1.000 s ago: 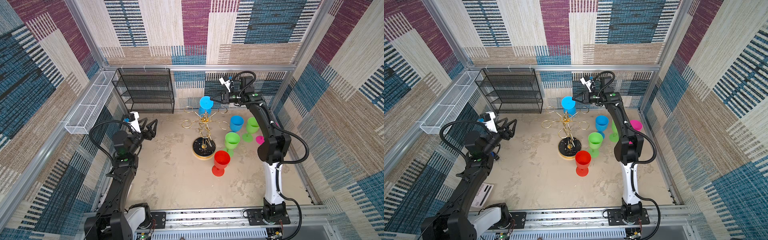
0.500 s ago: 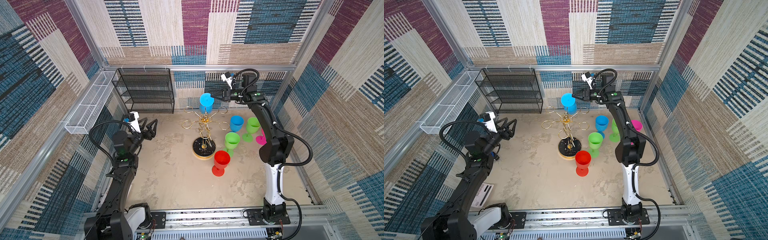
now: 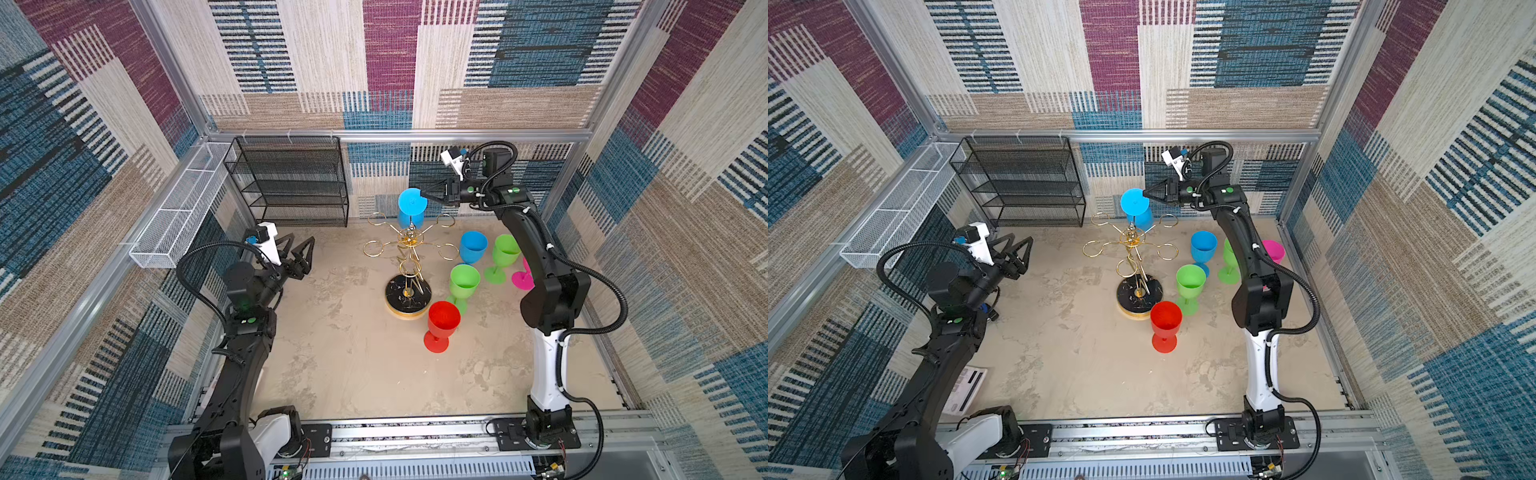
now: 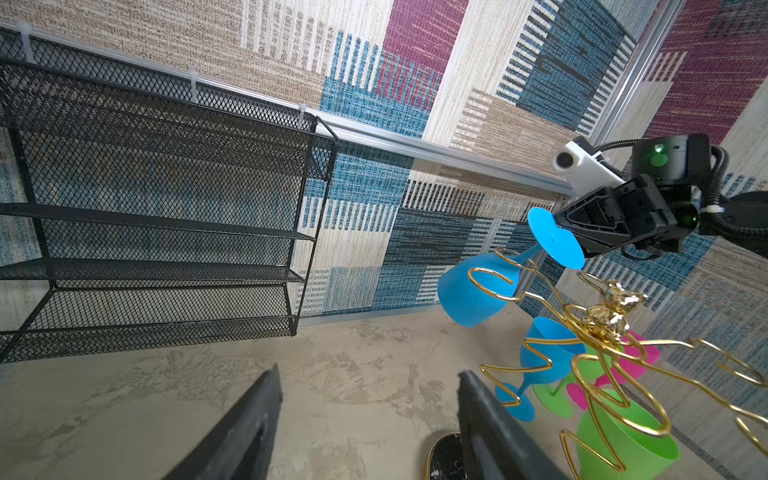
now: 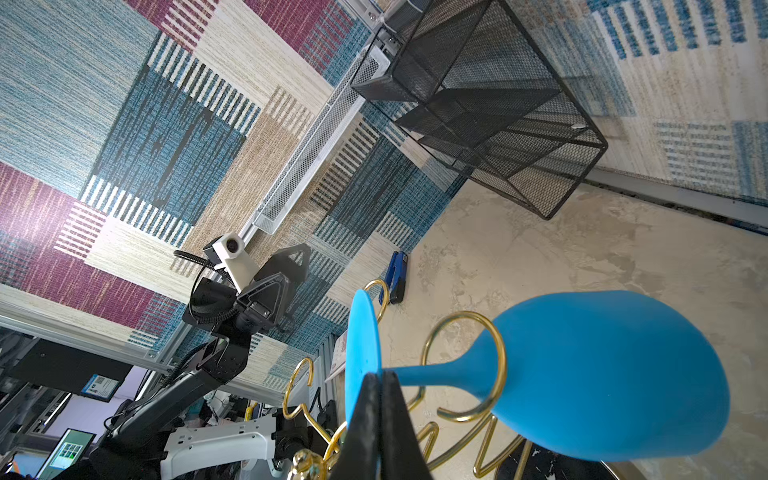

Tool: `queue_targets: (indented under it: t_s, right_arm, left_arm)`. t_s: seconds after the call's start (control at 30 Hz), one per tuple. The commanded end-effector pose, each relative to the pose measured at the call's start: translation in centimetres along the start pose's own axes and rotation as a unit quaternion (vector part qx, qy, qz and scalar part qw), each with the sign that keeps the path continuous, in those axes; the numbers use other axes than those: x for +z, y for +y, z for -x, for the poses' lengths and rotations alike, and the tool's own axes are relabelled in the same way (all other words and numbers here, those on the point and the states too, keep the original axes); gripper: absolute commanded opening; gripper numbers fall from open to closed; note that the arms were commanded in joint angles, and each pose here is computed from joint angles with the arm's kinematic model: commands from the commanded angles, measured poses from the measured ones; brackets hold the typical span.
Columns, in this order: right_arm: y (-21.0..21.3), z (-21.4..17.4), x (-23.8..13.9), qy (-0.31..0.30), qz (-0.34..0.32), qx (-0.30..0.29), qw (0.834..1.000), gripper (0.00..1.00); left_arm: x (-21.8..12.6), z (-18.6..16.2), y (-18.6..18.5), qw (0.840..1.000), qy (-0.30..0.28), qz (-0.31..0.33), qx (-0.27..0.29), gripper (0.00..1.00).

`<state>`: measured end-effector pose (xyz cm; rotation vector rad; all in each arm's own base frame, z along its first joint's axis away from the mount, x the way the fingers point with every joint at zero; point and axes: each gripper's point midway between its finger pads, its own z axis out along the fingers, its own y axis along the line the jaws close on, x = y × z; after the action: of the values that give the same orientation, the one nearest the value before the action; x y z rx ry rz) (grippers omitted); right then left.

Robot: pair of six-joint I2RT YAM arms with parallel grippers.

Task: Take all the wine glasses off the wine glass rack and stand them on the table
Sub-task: 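Lift the blue glass by its foot up off the rack hook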

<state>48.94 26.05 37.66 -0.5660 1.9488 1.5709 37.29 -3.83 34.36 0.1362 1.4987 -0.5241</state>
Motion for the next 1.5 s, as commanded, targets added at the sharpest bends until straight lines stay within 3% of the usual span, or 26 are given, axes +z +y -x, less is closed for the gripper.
queue_targets:
  t_s: [0.0,1.47]
  right_arm:
    - [0.9,0.1,-0.1,0.001,0.01,-0.005,1.0,0.0]
    - [-0.4,-1.0,-1.9,-0.012,-0.06,-0.002,0.998,0.0]
  left_arm:
    - [-0.1,0.7,-0.4,1.0,-0.013,-0.009,0.007,0.69]
    - [-0.2,0.7,-0.5,1.0,-0.015,-0.008,0.008,0.69]
